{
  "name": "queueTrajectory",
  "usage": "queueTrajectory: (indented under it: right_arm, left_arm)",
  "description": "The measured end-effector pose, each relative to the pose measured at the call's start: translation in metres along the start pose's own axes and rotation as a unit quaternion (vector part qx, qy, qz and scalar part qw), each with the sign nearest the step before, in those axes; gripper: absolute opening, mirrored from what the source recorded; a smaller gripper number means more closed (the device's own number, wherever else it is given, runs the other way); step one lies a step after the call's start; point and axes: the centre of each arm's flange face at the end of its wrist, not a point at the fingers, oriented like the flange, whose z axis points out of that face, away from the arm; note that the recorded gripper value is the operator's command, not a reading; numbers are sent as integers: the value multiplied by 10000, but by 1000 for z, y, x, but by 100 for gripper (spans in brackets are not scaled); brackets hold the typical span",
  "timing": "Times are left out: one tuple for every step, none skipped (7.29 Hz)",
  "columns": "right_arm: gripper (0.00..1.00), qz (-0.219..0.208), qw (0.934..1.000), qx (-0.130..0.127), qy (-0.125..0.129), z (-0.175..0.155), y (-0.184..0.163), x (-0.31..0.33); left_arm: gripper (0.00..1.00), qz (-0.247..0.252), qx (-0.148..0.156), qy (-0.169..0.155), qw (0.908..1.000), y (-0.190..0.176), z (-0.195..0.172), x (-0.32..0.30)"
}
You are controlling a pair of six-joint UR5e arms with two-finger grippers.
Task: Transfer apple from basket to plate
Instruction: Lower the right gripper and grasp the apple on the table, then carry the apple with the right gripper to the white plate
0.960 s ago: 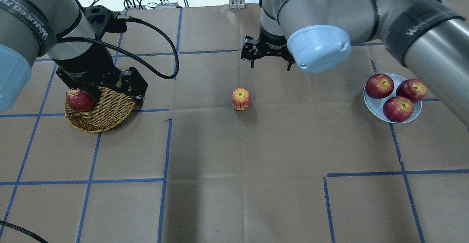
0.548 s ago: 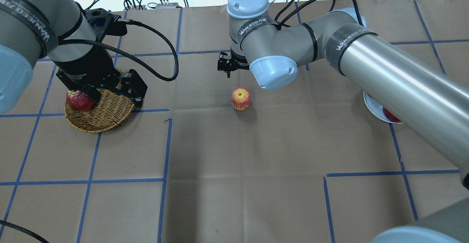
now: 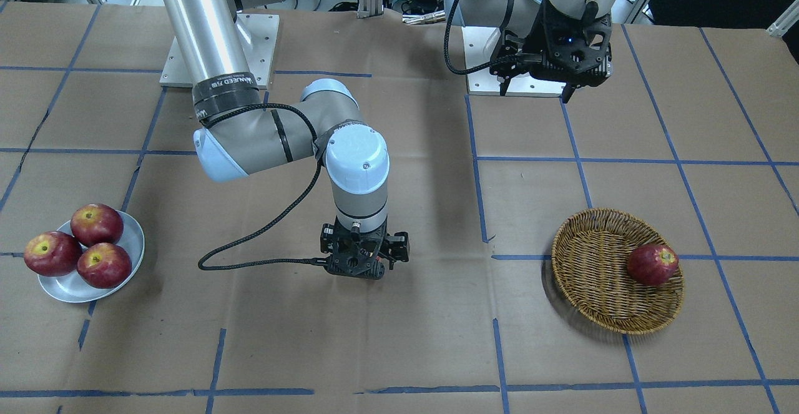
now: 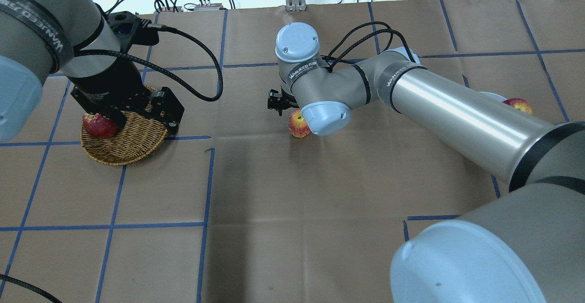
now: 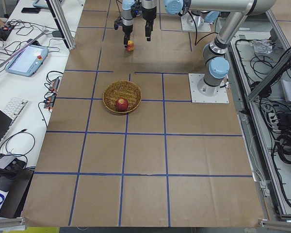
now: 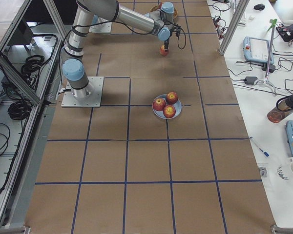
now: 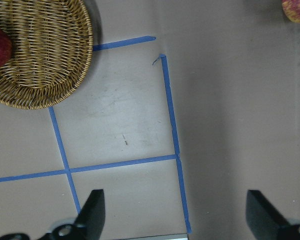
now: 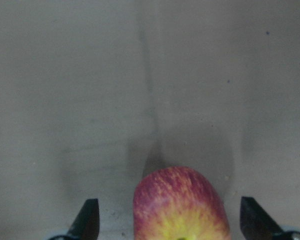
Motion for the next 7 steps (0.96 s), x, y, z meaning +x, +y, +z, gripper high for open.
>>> queueTrajectory:
  right_arm:
    - [89, -10, 10000, -71, 33, 14, 5, 1]
    - [69, -15, 9999, -133, 66, 25, 9, 3]
    - [59, -14, 9998, -177, 97, 31, 13, 6]
    - [55, -7, 9998, -183, 109, 31, 14, 7]
    - [52, 2, 9998, -153, 91, 26, 12, 8]
    - [52, 20, 9999, -89, 53, 17, 8, 8]
    - [52, 60, 10000, -3, 6, 1, 2, 12]
  left_arm:
    - [99, -3, -18, 5, 10000, 0, 1, 0]
    - [99, -7, -29, 10, 10000, 0, 2, 0]
    - [99, -8, -34, 13, 10000, 0, 3, 0]
    - [99, -7, -39, 14, 10000, 0, 3, 0]
    - [99, -6, -41, 15, 10000, 0, 3, 0]
    - [99, -6, -41, 15, 10000, 0, 3, 0]
    - [99, -6, -39, 15, 10000, 0, 3, 0]
